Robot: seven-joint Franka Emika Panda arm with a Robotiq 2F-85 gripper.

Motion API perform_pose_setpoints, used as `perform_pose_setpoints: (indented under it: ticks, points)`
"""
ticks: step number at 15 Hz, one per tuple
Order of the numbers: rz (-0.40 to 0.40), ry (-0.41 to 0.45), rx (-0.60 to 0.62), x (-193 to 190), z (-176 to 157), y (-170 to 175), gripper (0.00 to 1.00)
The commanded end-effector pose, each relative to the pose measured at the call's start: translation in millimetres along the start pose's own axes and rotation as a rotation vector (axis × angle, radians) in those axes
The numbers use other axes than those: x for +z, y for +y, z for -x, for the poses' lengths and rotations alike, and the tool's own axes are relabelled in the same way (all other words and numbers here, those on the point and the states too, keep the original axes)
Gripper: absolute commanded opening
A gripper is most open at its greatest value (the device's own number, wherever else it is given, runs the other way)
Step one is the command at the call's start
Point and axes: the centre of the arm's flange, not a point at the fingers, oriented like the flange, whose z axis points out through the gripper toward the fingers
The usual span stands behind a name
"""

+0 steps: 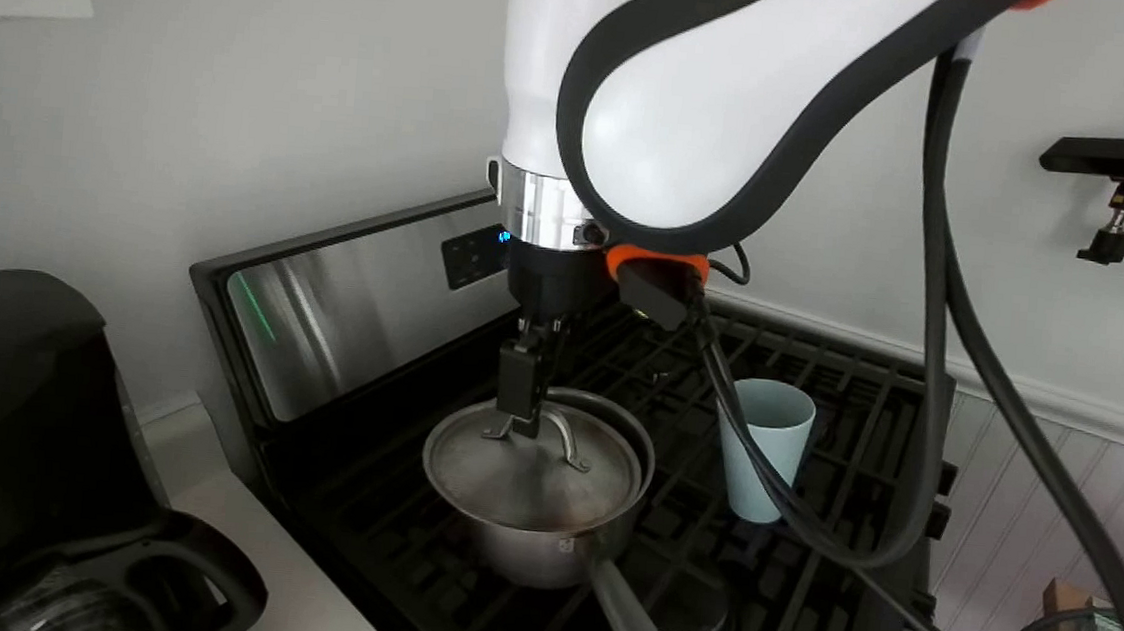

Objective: Pour the water in the cup in the pot, lift the lid and cover the pot

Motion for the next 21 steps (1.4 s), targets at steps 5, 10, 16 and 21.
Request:
perform_pose_setpoints:
  ticks: [5, 10, 16, 21]
  points:
    - [-0.012, -0.032, -0.034, 9.8, 14.0, -2.0, 0.33]
    - [-0.008, -0.027, -0.032, 5.8, 16.4, -2.1, 0.01]
    - [-0.001, -0.038, -0.030, 8.1, 14.8, -0.5, 0.04]
    - [0.010, -0.038, -0.022, 7.0, 14.9, 1.7, 0.54]
